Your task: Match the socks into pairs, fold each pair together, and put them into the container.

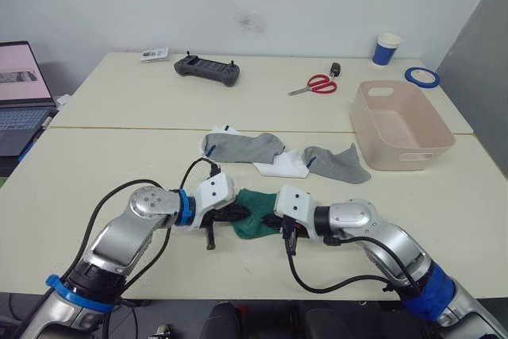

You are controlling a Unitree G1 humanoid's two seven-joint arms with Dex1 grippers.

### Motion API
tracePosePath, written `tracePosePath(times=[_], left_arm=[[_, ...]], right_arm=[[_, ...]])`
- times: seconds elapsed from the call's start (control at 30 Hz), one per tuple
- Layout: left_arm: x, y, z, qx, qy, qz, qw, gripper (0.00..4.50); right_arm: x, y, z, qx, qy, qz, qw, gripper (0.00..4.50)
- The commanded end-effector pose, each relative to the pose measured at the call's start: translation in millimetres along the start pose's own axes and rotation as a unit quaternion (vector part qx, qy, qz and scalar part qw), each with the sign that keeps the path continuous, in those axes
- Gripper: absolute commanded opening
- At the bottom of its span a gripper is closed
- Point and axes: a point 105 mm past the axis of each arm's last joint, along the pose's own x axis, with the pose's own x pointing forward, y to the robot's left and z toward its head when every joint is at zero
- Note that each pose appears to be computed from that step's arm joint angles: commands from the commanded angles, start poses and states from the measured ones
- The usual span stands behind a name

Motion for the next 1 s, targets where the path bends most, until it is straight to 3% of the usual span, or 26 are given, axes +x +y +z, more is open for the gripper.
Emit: tracePosePath(times=[0.03,0.2,0.37,0.53,0.8,1.0], left_arm=[[-5.5,1.9,-18.8,0.003,0.04,0.01,0.999,0.0],[-13.8,5.3,-17.2,0.008,0.035,0.02,0.999,0.0],[-21.4,-2.0,28.2,0.012,-0.053,-0.003,0.999,0.0],[-21.2,-16.2,47.4,0.017,-0.067,-0.042,0.997,0.0],[-2.4,-11.9,4.4,0.016,0.014,-0.025,0.999,0.0],[5.1,-7.7,-7.1,0.014,0.027,-0.012,0.999,0.0]], right_arm=[[-4.2,-2.0,-0.3,-0.004,0.003,-0.002,1.0,0.04],[-12.1,-6.4,-4.4,0.005,0.012,-0.01,1.0,0.04],[-18.3,-13.4,16.9,0.013,-0.03,-0.025,0.999,0.04],[-9.6,-23.5,19.4,0.014,-0.035,-0.049,0.998,0.04],[8.3,-41.4,4.6,0.01,-0.015,-0.084,0.996,0.04],[4.2,-48.5,-9.6,0.011,0.007,-0.1,0.995,0.04]])
